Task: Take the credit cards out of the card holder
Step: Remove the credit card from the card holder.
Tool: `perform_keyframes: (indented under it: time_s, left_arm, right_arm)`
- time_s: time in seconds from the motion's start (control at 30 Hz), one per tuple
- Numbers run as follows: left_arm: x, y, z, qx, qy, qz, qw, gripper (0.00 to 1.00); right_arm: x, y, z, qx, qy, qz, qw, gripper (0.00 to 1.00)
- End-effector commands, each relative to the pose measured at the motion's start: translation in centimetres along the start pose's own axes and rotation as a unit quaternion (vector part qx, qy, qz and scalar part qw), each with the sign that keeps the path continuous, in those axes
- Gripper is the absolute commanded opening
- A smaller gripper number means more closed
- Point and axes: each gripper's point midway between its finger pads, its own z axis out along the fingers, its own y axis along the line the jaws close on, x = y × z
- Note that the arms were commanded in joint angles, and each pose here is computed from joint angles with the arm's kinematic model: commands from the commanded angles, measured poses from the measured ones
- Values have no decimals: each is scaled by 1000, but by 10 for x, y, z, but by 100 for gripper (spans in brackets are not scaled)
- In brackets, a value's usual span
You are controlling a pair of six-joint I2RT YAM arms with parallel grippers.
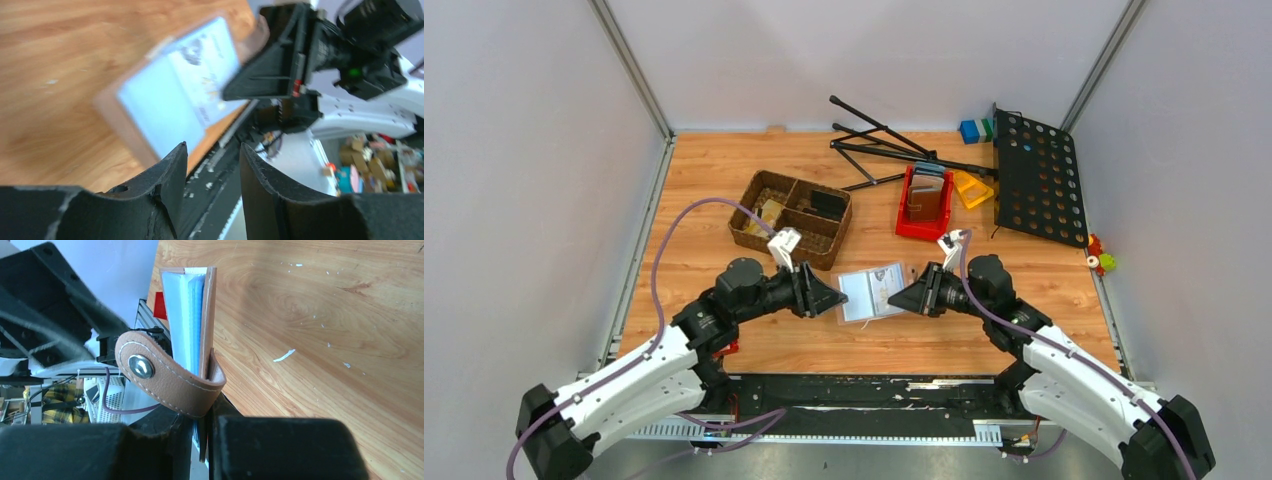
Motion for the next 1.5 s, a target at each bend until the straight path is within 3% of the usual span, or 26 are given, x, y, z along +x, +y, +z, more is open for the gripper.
perform_keyframes:
  time_s: [0.0,0.4,0.7,1.17,1.47]
  left_arm:
    - [6,-52,13,96,10,16,995,49]
    - [24,-52,44,104,45,-2,994,37]
    - [23,-23,49,31,34,-45,998,33]
    - [9,-47,41,151,13,-134,979,30]
    - [17,-32,46,108,36,-149,982,30]
  right_arm:
    - [-17,22,3,-36,-23,-20,999,0]
    - [-15,35,1,-84,-28,-6,996,0]
    - [-15,46,-6,-117,-41,-2,992,0]
    - [-10,61,-13,-175,-39,6,984,0]
    - [-11,66,-15,-186,-42,7,982,0]
